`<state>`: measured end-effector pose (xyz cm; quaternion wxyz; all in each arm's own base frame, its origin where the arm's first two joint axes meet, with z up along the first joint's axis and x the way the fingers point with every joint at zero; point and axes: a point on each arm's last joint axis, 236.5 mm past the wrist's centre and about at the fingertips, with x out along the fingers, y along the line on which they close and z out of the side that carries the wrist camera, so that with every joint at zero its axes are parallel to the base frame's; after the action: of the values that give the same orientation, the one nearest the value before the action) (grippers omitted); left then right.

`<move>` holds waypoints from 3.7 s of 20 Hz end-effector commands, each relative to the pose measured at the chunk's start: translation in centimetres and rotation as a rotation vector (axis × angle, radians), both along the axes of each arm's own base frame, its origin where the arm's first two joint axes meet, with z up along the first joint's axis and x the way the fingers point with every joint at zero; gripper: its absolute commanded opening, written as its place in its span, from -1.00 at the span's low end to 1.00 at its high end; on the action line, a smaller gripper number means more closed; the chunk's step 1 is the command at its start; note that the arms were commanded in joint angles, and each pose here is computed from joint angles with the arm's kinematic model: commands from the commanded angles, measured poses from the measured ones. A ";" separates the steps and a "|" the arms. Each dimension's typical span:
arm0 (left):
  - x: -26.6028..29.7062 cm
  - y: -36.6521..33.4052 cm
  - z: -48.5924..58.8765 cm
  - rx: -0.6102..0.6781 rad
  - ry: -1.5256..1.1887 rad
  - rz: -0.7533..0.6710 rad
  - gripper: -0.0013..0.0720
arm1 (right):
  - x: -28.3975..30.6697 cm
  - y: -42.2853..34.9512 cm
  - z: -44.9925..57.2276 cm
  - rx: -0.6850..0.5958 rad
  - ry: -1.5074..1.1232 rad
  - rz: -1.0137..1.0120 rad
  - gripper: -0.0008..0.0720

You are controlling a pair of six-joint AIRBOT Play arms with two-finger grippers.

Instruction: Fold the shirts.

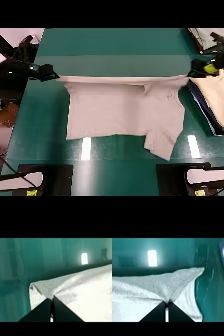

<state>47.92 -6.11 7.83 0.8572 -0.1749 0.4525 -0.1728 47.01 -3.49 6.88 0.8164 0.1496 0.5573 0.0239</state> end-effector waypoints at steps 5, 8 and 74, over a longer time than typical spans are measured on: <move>7.9 3.2 0.5 -0.002 -0.266 0.189 -0.91 | 10.7 1.8 -0.4 -0.066 -0.372 -0.046 -0.94; 7.4 2.7 -0.7 -0.006 -0.225 0.161 -0.91 | 11.2 1.8 -0.1 -0.070 -0.397 -0.050 -0.94; -18.8 -3.2 -12.2 -0.092 0.491 -0.104 -0.91 | -24.5 6.4 -14.0 0.343 0.380 -0.098 0.44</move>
<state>29.28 -9.24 -4.64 0.7054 -0.2283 0.6451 -0.1847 22.53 1.78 -5.16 0.6579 0.2727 0.6995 0.0594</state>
